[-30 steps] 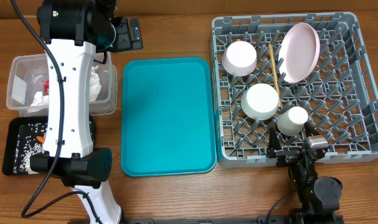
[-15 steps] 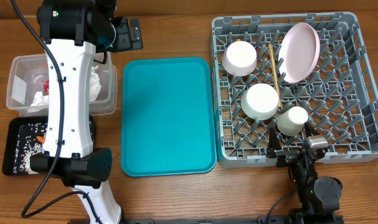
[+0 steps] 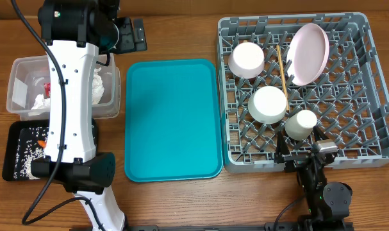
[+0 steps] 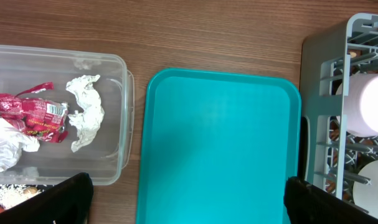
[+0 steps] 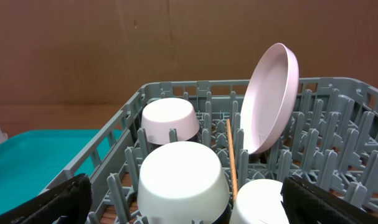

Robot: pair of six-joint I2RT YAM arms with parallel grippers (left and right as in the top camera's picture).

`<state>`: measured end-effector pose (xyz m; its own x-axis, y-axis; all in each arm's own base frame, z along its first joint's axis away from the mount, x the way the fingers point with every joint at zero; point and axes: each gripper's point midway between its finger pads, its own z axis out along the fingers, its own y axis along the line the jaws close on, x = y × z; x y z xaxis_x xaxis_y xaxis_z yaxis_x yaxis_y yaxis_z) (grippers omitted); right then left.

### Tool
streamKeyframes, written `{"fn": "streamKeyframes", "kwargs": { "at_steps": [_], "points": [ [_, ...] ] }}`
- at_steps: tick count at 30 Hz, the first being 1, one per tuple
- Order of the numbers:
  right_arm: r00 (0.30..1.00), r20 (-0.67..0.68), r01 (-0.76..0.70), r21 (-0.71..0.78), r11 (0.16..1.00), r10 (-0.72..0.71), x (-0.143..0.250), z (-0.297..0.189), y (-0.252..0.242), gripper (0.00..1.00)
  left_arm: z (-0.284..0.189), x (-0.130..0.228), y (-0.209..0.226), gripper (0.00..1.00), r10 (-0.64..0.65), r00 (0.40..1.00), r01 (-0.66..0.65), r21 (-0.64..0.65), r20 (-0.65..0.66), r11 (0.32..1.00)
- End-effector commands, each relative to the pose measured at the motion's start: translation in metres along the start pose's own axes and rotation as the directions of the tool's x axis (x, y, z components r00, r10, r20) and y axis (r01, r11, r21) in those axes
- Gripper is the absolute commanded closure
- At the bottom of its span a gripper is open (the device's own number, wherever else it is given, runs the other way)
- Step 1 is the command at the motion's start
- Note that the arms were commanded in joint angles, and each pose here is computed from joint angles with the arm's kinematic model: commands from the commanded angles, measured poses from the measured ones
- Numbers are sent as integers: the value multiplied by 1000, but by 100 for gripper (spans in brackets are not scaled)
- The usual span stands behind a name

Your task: Sort waste into correct bins and load items into the dishwasher

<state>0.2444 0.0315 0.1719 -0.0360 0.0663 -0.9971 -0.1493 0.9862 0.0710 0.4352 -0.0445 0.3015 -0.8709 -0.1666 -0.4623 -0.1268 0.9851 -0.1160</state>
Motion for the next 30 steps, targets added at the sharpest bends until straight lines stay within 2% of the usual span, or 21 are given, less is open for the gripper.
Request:
{"fn": "streamKeyframes", "kwargs": {
  "at_steps": [1, 18, 23, 30],
  "points": [
    [1000, 5, 7, 8, 1000, -7, 1, 0, -1, 0, -16, -3, -5, 0, -5, 999, 4, 22, 40, 1000],
    [1000, 5, 8, 8, 1000, -8, 1, 0, -1, 0, -16, -3, -5, 0, -5, 999, 4, 19, 41, 1000],
    [1000, 5, 8, 8, 1000, -8, 2, 0, -1, 0, -49, -2, -10, 0, 4, 994, -9, 44, 108, 999],
    [1000, 5, 7, 8, 1000, -7, 1, 0, -1, 0, -131, 8, -9, 0, -1, 961, -27, 96, 276, 995]
  ]
}}
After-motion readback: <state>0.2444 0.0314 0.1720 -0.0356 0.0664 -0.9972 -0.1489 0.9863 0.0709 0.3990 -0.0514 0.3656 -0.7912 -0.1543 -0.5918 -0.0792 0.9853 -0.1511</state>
